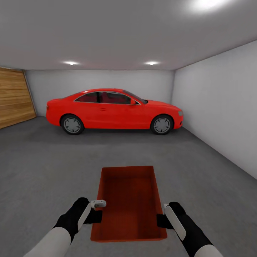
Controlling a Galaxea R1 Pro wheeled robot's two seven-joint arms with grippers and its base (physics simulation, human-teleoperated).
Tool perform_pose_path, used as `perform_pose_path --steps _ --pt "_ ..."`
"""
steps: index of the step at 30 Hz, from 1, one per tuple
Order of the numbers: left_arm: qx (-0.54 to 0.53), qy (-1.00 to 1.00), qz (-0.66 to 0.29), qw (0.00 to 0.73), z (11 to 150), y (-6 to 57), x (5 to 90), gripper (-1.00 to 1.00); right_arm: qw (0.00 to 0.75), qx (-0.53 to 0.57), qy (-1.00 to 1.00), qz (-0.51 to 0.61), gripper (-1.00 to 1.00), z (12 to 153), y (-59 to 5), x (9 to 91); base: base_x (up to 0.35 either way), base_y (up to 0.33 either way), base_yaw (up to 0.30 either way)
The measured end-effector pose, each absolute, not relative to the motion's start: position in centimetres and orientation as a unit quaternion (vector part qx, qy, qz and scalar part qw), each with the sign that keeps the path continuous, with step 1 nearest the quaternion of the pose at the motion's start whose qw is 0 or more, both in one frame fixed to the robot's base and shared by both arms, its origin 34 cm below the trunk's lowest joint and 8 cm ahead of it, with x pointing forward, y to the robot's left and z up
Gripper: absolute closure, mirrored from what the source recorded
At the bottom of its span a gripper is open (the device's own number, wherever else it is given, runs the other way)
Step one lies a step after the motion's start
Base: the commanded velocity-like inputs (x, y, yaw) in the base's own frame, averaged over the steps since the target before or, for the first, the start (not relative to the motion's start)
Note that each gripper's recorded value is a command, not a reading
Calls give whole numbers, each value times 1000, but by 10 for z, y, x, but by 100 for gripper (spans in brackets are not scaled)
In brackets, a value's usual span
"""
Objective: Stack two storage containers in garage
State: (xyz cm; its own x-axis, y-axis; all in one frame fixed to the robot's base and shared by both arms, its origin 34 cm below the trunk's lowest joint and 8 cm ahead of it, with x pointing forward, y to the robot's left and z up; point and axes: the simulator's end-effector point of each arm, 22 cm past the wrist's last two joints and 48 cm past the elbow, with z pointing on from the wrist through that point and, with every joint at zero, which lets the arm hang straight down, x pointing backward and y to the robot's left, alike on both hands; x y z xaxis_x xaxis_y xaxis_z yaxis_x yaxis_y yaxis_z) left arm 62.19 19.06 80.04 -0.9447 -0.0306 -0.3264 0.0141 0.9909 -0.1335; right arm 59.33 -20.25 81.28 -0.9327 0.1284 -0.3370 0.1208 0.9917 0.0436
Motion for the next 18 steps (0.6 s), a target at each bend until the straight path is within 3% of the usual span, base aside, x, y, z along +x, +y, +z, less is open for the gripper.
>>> perform_pose_path --steps 18 --pt "-4 984 -67 166 800 191 622 100 172 63 983 11 100 813 -203 593 319 0 0"
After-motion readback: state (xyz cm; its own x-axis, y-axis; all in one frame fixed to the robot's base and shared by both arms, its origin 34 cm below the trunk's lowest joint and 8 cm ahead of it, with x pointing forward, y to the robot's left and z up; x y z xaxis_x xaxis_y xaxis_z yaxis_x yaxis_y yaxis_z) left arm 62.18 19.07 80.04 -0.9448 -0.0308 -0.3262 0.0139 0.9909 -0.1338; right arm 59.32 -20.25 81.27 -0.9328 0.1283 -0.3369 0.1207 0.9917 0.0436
